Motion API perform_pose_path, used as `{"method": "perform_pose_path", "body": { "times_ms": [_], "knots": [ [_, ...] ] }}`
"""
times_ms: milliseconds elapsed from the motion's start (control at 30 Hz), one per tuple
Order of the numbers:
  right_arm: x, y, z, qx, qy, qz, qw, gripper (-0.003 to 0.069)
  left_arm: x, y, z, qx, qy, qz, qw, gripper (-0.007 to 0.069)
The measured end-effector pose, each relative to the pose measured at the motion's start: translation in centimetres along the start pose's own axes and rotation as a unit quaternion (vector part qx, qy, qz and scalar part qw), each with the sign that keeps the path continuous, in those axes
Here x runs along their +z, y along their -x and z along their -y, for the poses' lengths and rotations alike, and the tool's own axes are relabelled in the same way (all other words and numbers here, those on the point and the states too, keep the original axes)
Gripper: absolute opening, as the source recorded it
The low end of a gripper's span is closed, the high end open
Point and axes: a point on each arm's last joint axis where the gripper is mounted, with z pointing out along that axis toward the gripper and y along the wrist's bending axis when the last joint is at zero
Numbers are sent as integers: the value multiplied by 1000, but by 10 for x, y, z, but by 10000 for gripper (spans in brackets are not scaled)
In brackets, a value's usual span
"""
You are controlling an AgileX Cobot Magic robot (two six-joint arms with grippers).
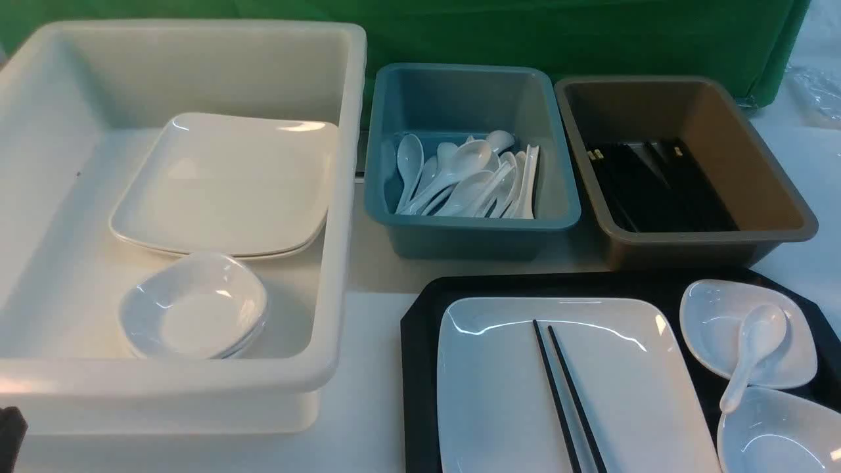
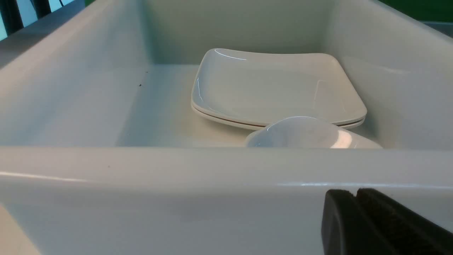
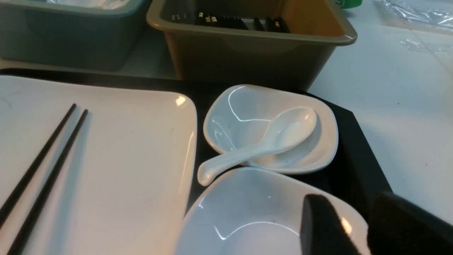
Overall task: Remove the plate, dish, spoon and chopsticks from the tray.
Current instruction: Use the right arm to grab a pair of chopsticks from the plate
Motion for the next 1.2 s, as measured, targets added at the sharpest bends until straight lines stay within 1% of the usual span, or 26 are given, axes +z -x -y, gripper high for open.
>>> {"method": "perform_pose_path", "body": {
  "times_ms": [800, 900, 933, 967, 1000, 1033, 1067, 1100, 1133, 1167, 1200],
  "knots": [
    [0, 0, 0, 0, 0, 0, 1000, 246, 0, 0, 0, 0, 0, 1, 1000, 17],
    [0, 0, 0, 0, 0, 0, 1000, 246, 0, 4, 0, 0, 0, 21, 1000, 17],
    [0, 0, 0, 0, 0, 0, 1000, 246, 0, 5, 0, -4, -20, 26, 999, 17],
    [0, 0, 0, 0, 0, 0, 1000, 246, 0, 8, 0, -18, -4, 45, 999, 17],
    [0, 0, 0, 0, 0, 0, 1000, 246, -1, 14, 1, -65, -9, 76, 995, 17],
    [0, 0, 0, 0, 0, 0, 1000, 246, -1, 15, 1, -78, -11, 84, 993, 17],
    [0, 0, 0, 0, 0, 0, 1000, 246, -2, 20, 0, -149, -19, 112, 982, 17],
    [0, 0, 0, 0, 0, 0, 1000, 246, -2, 21, 0, -162, -20, 114, 980, 17],
    [0, 0, 0, 0, 0, 0, 1000, 246, -3, 24, -1, -219, -26, 133, 966, 17],
    [0, 0, 0, 0, 0, 1, 1000, 246, -4, 26, -2, -251, -28, 144, 957, 17],
    [0, 0, 0, 1, 0, 1, 1000, 246, -4, 27, -2, -254, -28, 145, 956, 17]
  ]
}}
